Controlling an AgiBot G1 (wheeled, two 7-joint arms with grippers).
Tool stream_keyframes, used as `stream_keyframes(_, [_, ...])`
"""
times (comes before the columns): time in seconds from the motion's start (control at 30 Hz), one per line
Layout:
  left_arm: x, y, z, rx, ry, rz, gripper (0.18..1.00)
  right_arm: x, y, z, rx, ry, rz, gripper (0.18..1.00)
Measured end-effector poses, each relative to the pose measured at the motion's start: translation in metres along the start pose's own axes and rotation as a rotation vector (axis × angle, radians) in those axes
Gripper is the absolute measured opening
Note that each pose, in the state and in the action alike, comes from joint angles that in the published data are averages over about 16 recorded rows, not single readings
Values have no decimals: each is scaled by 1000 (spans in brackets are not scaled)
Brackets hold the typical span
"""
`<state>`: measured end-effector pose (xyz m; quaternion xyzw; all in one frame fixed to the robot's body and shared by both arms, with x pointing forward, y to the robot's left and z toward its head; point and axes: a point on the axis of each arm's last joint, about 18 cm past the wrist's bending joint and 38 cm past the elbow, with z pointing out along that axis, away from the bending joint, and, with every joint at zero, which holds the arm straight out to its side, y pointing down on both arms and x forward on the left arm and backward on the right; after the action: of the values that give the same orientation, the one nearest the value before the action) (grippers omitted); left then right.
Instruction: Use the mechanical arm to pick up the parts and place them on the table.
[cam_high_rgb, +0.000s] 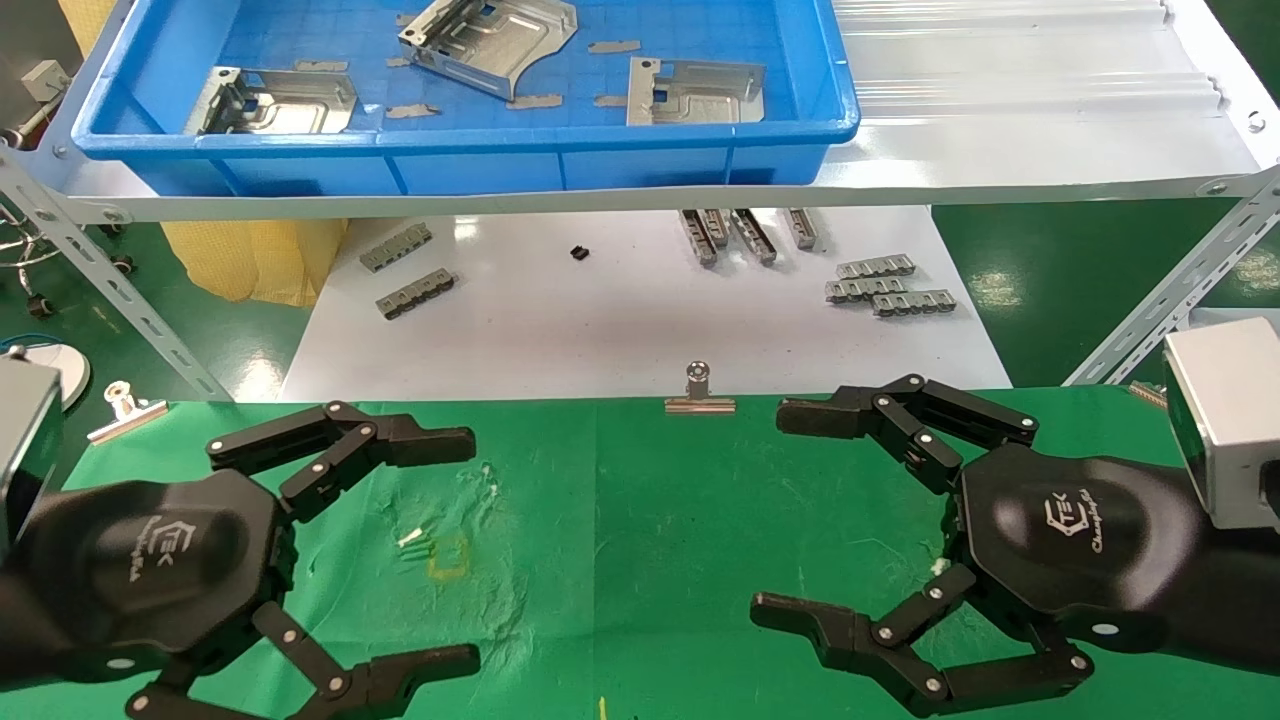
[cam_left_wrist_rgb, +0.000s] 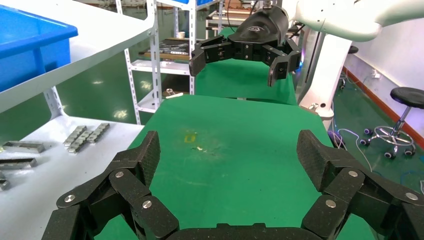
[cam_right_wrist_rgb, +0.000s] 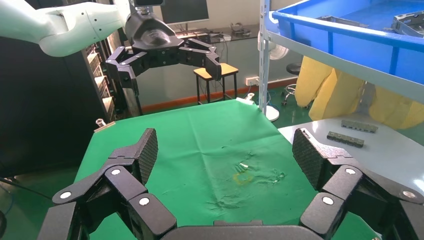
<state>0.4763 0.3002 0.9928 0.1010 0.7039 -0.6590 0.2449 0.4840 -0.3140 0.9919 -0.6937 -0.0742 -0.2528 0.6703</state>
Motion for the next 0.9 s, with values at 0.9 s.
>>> stream_keyframes(0.9, [0,0,0,0,0,0,1001,0,0,0,0,0,0,862])
